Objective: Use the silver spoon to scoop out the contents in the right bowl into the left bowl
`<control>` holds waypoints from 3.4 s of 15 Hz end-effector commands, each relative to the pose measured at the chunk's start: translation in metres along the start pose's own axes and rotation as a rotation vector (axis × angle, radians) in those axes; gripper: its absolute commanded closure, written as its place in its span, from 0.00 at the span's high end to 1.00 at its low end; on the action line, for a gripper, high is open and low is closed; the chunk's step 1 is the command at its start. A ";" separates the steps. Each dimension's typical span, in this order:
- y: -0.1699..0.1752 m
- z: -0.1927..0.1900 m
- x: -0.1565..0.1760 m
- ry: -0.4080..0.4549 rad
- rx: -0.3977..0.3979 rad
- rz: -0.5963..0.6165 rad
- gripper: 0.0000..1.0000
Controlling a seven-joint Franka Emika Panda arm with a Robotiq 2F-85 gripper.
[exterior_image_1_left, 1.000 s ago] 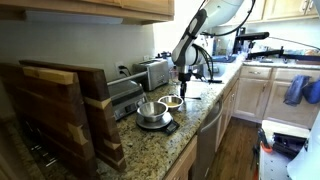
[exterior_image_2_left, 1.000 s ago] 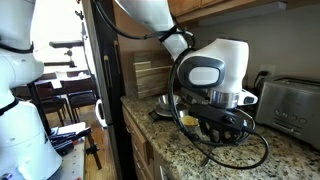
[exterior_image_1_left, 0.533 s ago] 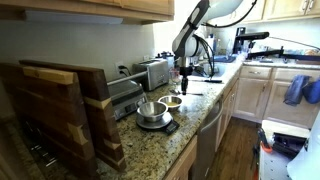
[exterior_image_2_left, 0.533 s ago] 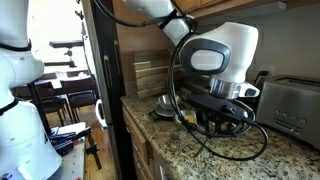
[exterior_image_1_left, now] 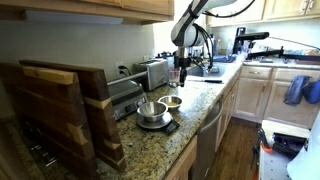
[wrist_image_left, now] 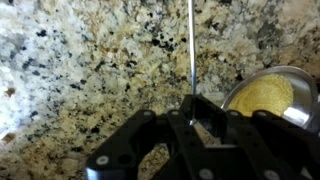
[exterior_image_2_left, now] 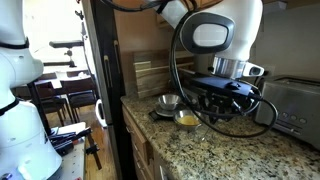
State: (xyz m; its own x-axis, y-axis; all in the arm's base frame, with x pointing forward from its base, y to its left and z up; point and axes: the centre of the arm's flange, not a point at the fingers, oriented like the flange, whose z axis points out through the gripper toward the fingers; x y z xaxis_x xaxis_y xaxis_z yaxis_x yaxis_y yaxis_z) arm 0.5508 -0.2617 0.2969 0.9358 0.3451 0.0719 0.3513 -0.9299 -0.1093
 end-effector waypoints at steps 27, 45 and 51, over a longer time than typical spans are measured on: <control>0.040 0.066 -0.031 0.109 0.039 0.284 0.08; 0.014 0.057 -0.014 0.065 -0.174 0.254 0.93; 0.000 0.062 -0.016 -0.038 -0.225 0.218 1.00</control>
State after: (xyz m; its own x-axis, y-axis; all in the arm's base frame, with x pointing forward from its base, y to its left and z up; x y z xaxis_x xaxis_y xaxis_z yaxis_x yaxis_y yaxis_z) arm 0.5528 -0.2694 0.2246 0.9890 0.1364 0.0572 0.1327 -0.9891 0.0643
